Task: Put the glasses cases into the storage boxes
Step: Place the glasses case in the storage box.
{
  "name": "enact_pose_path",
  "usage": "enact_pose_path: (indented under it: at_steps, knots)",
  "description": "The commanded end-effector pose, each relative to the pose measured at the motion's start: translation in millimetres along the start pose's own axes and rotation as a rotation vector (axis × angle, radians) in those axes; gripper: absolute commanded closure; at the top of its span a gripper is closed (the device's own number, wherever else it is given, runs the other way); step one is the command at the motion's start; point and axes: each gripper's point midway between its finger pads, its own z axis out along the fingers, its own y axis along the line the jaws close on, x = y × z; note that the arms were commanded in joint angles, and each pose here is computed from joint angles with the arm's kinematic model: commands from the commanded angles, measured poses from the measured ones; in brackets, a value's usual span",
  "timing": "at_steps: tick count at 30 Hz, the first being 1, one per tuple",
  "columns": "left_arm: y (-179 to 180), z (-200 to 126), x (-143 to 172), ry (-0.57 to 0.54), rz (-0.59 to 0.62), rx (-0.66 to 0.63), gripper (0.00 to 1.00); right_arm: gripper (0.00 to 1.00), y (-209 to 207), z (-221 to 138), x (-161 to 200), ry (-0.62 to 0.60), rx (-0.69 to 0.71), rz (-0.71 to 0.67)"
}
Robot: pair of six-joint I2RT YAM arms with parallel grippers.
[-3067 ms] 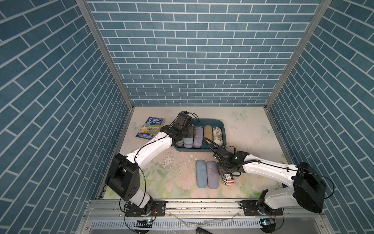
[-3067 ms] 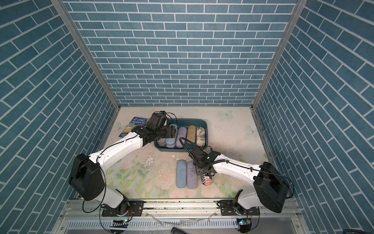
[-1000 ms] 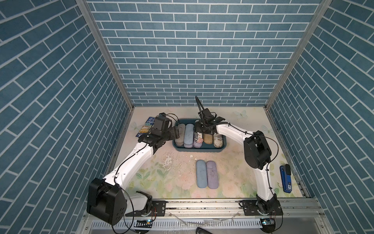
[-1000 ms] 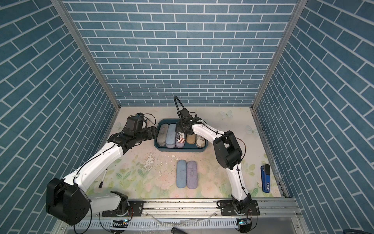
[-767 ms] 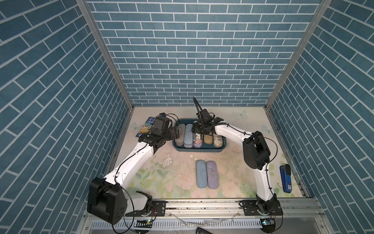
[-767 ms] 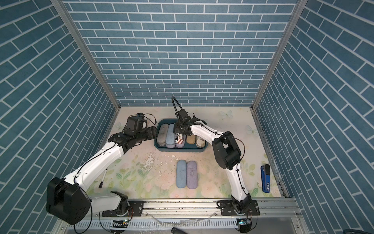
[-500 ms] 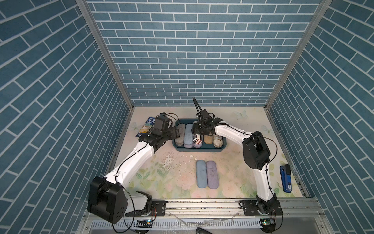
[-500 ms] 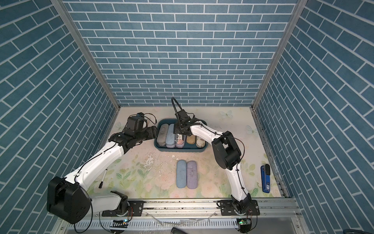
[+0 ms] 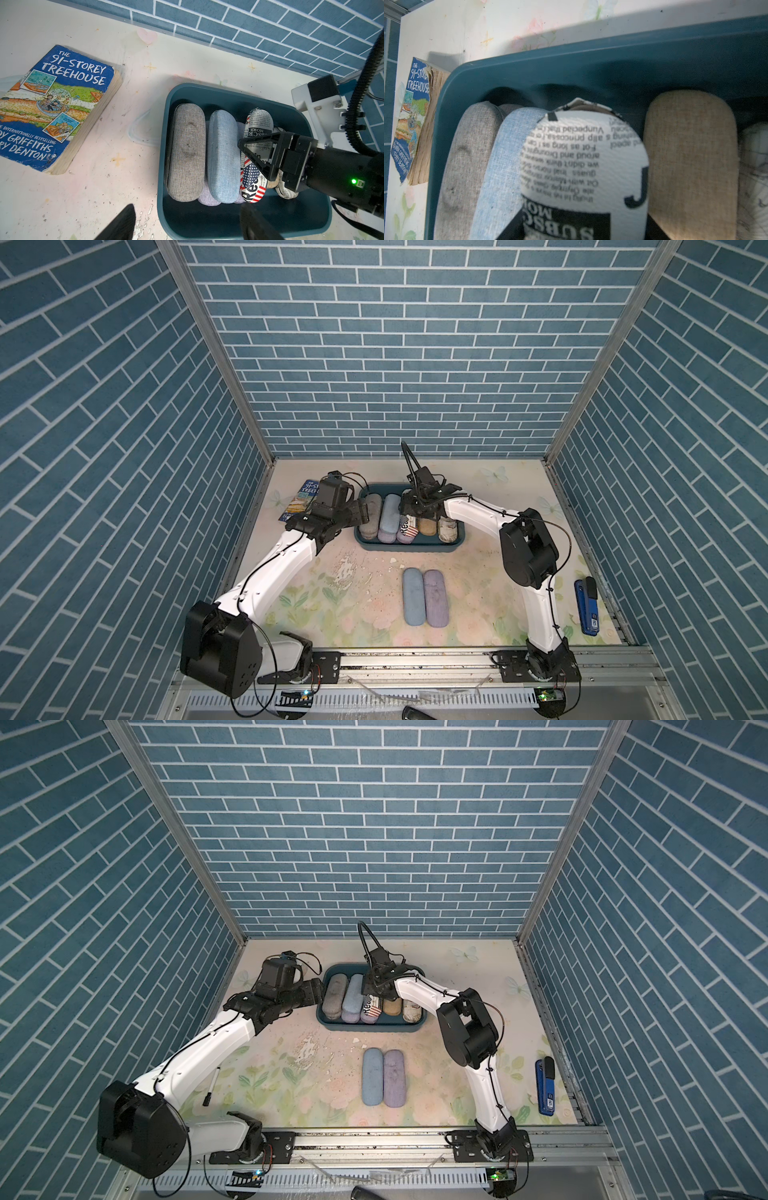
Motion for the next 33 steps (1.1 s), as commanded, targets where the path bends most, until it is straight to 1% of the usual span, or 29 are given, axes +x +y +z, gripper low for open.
enact_pose_path:
  at_steps: [1,7,14,21,27,33]
  knots:
    - [6,3,6,0.016,-0.007,-0.016,0.20,0.32,7,-5,-1,0.002,-0.020,0.025]
    - [6,4,5,0.017,-0.008,-0.014,0.20,0.25,10,-8,-3,0.000,-0.028,0.022]
    - [5,4,5,0.020,-0.005,-0.011,0.20,0.25,12,-15,-8,-0.012,-0.029,0.017]
    - [7,5,5,0.020,-0.007,-0.014,0.20,0.19,15,-19,-9,-0.008,-0.044,0.020]
    - [8,5,6,0.021,-0.009,-0.015,0.20,0.19,25,-24,-6,0.002,-0.090,0.020]
    - [7,7,7,0.025,-0.011,-0.008,0.20,0.19,33,-23,-2,0.012,-0.102,0.006]
